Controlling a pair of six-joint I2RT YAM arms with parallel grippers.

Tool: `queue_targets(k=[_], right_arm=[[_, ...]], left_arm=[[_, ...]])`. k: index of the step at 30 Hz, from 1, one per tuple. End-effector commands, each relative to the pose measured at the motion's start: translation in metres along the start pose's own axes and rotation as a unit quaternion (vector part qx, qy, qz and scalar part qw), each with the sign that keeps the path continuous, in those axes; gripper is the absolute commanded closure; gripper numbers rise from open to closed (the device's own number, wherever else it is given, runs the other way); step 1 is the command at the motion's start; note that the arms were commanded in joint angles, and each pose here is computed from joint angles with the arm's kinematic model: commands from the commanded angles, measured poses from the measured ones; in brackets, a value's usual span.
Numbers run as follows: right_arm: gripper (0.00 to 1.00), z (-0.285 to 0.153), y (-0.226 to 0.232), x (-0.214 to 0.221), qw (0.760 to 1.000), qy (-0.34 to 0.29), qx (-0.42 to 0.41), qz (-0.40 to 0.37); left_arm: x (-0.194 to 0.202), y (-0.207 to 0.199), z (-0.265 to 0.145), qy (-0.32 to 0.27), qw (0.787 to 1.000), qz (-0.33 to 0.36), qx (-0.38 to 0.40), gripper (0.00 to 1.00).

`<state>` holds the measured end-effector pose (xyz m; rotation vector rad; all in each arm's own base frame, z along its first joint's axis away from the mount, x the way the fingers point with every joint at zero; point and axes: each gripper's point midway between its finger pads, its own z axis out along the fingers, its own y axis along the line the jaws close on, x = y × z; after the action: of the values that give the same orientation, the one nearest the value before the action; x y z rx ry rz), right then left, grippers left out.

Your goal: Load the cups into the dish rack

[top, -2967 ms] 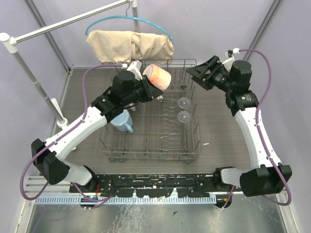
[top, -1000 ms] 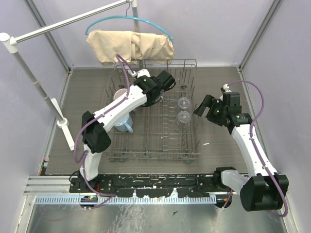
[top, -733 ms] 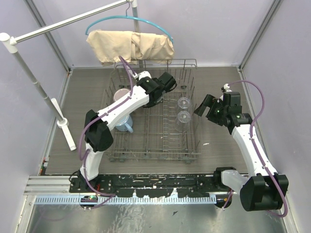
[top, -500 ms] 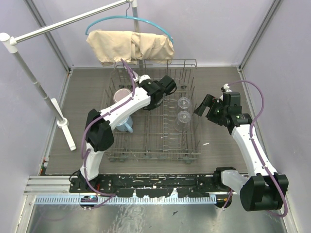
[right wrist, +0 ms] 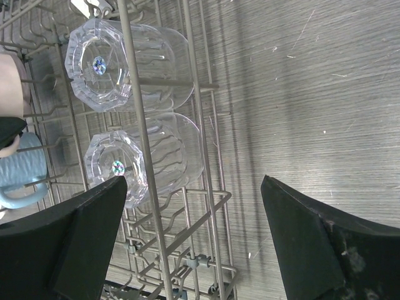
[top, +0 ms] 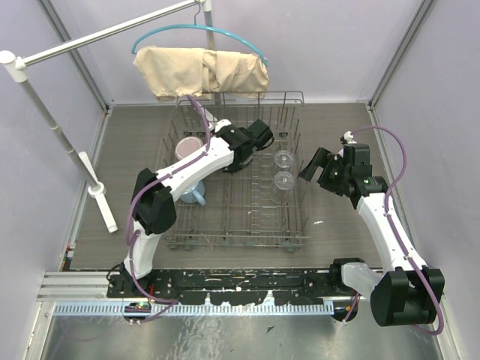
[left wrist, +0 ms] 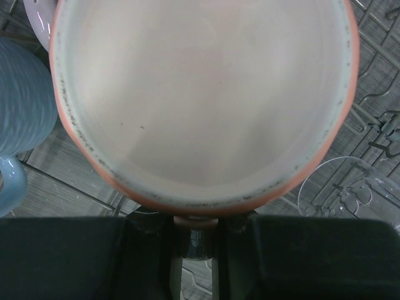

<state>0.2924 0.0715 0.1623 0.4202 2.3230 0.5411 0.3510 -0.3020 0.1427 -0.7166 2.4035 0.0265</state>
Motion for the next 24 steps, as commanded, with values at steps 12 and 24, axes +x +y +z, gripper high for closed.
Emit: queue_targets(k=[12, 24], right_arm=[[0.05, -0.002, 0.003, -0.01, 1.0, -0.024, -0.009, -0.016], [0.05, 0.001, 0.002, -0.008, 1.0, -0.021, -0.01, -0.016]], left_arm=[[0.013, 0.001, 0.022, -0.016, 1.0, 0.004, -0.011, 1.0], [0.033, -0.005, 0.046, -0.002, 0.999, 0.033, -0.025, 1.0]])
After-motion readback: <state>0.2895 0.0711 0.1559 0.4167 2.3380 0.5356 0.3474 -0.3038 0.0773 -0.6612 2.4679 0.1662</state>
